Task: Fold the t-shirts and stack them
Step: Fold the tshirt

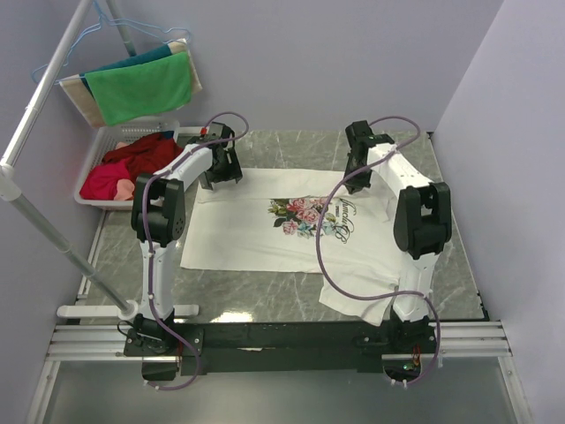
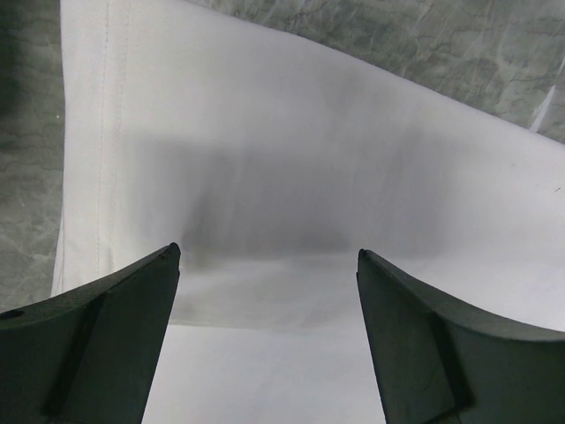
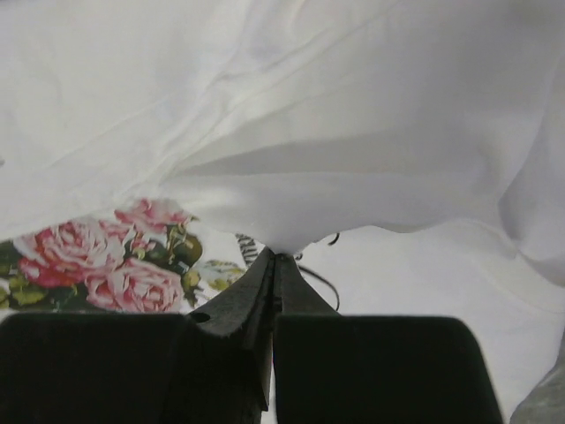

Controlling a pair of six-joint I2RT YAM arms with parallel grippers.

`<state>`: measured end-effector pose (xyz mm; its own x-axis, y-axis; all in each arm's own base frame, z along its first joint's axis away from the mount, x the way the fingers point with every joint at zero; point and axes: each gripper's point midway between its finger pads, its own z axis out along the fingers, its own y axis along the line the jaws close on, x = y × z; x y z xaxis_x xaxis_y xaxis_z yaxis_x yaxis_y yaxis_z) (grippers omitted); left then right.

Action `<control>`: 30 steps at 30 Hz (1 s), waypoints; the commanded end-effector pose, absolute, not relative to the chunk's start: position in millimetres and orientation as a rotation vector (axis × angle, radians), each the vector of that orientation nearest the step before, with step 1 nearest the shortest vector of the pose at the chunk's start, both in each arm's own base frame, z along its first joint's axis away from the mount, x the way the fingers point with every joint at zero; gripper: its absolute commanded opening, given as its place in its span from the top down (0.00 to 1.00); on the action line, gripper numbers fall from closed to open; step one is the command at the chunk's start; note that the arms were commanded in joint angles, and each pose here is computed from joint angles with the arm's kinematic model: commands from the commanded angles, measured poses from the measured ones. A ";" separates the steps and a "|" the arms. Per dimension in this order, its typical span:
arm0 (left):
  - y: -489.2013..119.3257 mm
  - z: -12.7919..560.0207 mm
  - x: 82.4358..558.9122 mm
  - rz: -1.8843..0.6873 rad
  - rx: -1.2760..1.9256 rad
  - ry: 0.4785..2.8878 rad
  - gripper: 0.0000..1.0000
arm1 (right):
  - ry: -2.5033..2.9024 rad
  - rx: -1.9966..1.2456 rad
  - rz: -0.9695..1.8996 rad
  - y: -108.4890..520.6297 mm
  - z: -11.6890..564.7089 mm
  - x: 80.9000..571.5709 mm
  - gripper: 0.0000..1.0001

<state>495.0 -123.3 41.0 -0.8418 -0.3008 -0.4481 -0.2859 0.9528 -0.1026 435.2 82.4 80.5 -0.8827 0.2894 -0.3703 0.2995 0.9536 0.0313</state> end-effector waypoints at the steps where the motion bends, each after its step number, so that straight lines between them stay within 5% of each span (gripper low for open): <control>1: -122.5 53.6 502.7 -0.027 -0.399 2.597 0.13 | 2.793 0.345 0.082 112.4 91.8 404.8 1.00; 18: -119.1 55.3 502.5 -0.005 -0.402 2.588 0.13 | 3.022 0.276 0.168 139.3 67.7 330.8 1.00; 23: -114.4 59.2 505.0 0.030 -0.407 2.574 0.13 | 2.950 0.271 0.118 131.1 84.4 339.0 0.60; 30: -114.9 69.9 512.2 0.024 -0.410 2.545 0.13 | 2.767 0.412 -0.006 103.0 111.3 387.0 0.56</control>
<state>498.1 -114.7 45.9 -0.8288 -0.2989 -0.4730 -0.3061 0.9499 -0.0640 350.1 124.0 67.5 -0.9666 0.2062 -0.1525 0.2006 0.9783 0.0511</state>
